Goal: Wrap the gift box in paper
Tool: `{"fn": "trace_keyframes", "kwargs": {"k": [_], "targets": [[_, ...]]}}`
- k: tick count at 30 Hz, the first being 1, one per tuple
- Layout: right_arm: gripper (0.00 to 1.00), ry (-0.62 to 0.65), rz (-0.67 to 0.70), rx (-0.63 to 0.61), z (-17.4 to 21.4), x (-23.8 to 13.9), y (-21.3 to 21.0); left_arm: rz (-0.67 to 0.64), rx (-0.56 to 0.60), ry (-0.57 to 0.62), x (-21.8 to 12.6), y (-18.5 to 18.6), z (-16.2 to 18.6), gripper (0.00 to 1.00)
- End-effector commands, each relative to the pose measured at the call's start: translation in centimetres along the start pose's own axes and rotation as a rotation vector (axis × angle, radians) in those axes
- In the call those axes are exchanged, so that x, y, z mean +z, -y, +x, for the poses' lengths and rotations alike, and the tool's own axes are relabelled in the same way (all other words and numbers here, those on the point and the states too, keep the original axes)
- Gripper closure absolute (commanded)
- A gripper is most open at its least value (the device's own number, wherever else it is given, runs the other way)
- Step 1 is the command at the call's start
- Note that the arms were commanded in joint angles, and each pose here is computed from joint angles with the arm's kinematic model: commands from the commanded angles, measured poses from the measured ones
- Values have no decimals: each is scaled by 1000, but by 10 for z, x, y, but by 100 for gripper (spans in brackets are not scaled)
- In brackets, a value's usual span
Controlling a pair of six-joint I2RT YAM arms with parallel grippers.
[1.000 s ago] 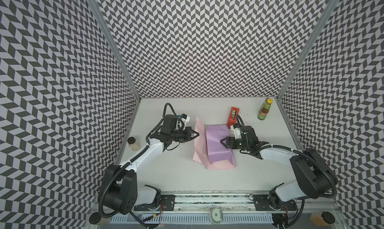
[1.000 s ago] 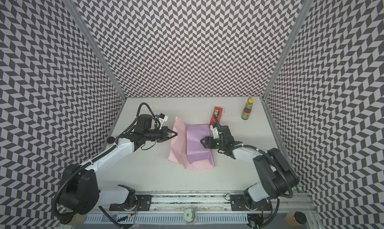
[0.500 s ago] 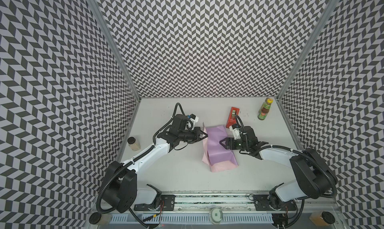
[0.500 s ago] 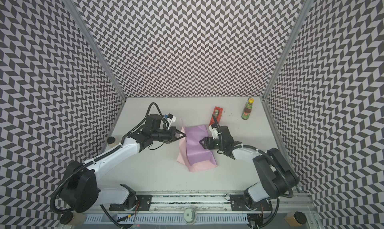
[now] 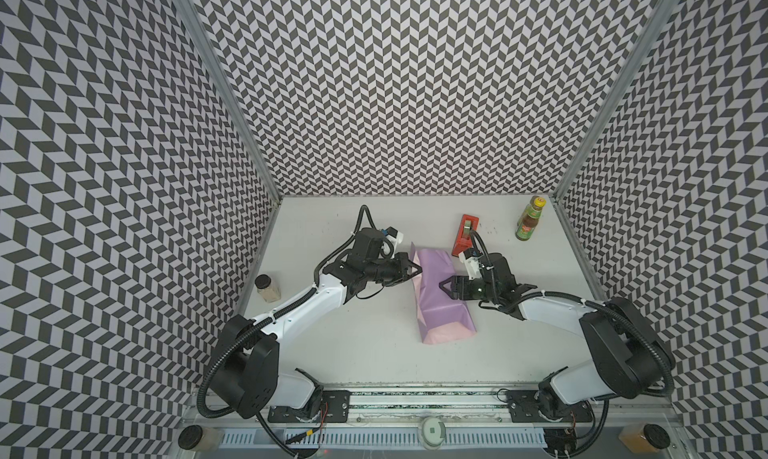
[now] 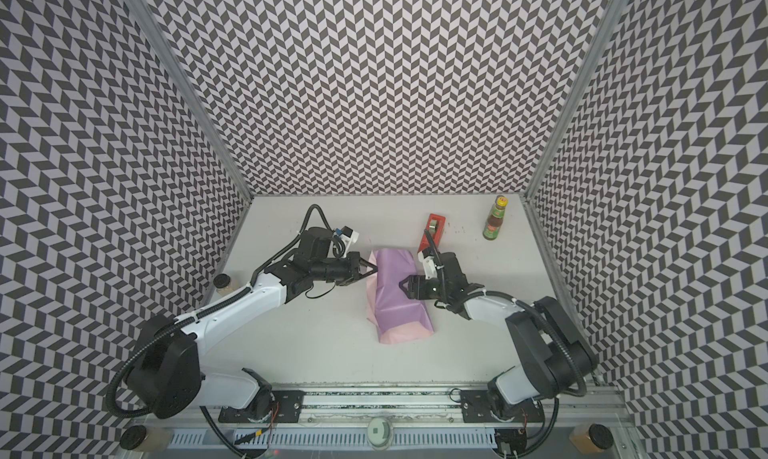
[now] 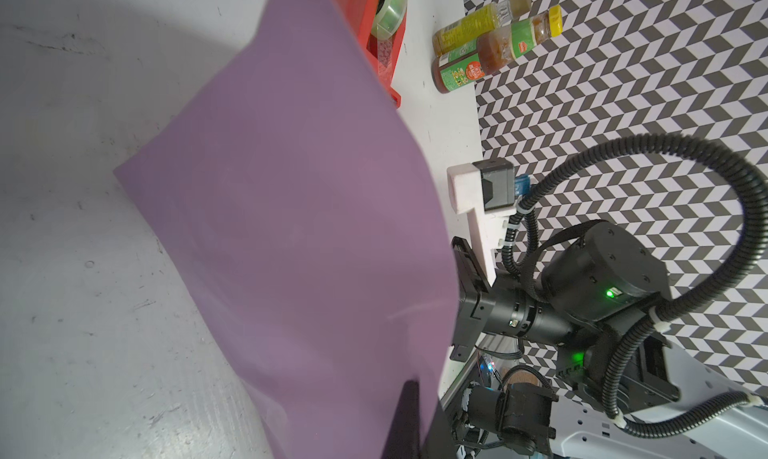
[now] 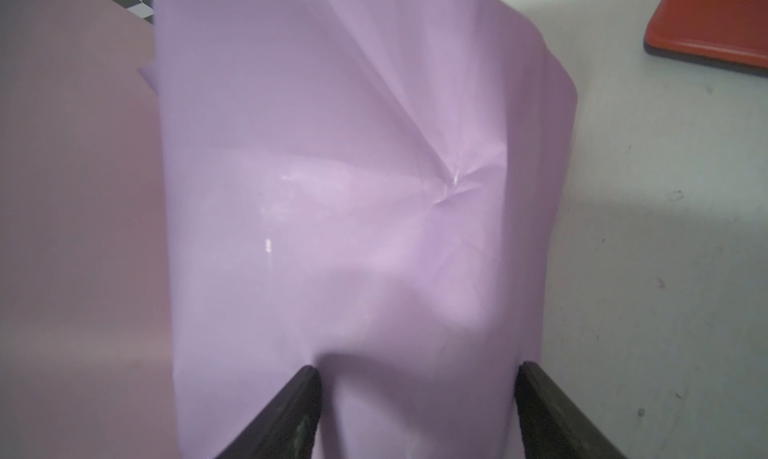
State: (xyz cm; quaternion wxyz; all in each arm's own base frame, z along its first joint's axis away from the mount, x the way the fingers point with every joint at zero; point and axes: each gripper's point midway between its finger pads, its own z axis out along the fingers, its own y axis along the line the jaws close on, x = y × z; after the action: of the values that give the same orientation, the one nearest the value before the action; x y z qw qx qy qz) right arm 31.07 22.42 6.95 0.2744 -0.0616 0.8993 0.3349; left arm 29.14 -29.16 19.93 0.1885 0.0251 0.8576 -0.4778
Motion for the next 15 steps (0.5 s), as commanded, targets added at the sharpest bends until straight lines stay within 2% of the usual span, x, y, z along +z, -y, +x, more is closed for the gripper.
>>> {"fn": "trace_keyframes", "kwargs": {"k": [1, 7, 15], "targets": [[27, -158, 156, 45, 54, 0, 40, 43, 84, 125, -20, 32, -25, 100], [28, -165, 156, 48, 56, 1, 42, 19, 76, 184, -33, 25, -23, 100], [28, -167, 159, 47, 57, 2, 42, 5, 47, 159, -33, 10, -8, 100]]}}
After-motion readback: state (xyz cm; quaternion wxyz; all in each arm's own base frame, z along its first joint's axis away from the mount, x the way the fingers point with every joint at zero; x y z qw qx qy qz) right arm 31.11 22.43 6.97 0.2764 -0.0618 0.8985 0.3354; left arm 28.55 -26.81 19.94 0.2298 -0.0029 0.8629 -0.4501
